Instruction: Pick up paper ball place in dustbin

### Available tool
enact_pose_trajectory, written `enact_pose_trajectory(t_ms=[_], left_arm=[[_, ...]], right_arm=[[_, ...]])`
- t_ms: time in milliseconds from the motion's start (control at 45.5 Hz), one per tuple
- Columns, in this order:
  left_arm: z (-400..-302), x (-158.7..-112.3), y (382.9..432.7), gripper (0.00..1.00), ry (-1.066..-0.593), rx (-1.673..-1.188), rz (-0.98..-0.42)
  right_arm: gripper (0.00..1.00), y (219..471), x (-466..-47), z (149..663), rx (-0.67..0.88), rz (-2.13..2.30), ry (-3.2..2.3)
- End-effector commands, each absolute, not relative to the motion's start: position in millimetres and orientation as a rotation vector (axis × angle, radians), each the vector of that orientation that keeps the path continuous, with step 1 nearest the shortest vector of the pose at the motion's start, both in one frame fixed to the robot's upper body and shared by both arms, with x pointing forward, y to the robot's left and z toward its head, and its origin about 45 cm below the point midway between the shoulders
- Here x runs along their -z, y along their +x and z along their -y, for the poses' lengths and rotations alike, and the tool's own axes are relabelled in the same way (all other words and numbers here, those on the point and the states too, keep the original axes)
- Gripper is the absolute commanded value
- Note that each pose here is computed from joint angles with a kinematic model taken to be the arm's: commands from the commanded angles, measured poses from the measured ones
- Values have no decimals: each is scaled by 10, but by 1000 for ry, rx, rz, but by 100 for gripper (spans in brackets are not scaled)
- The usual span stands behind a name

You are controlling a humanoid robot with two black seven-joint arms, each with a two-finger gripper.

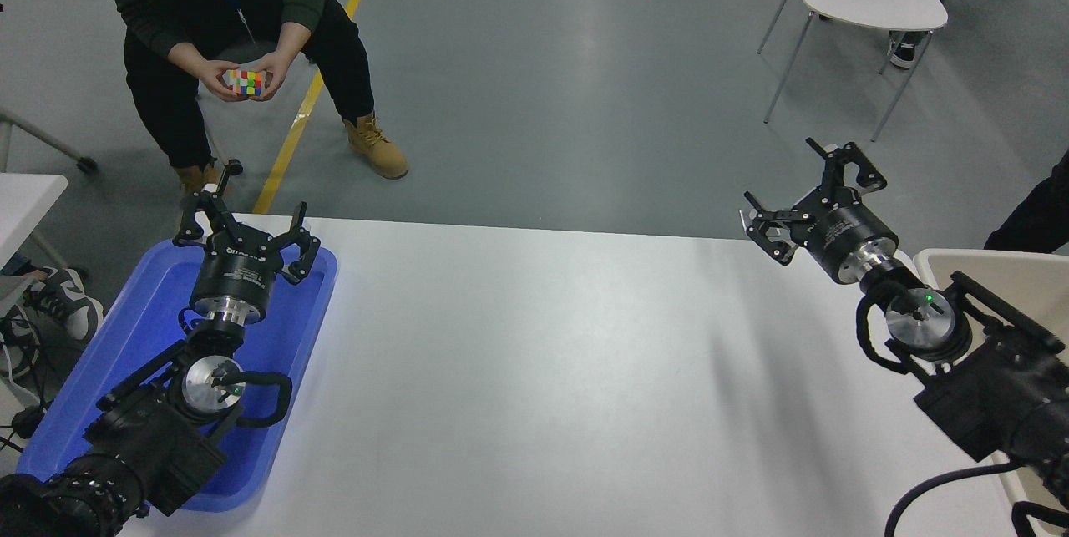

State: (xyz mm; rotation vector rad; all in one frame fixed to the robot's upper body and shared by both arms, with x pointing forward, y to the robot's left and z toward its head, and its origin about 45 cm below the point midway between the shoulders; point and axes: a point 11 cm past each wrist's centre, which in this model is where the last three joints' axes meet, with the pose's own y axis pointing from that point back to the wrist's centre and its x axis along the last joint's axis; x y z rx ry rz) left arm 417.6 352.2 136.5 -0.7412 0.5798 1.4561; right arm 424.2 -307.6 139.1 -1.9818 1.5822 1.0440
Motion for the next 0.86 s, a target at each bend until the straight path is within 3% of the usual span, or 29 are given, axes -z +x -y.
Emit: enact_pose_trajectory(t_ms=[0, 835], left_arm=[[-3522, -1368, 4177, 100, -742, -1455, -579], [-3514, -1366, 4177, 100, -742, -1454, -581]], right_arm=[[100, 4025, -1171, 2975, -1063, -1502, -1888], [100, 3669, -751, 3190, -1118, -1552, -1853]])
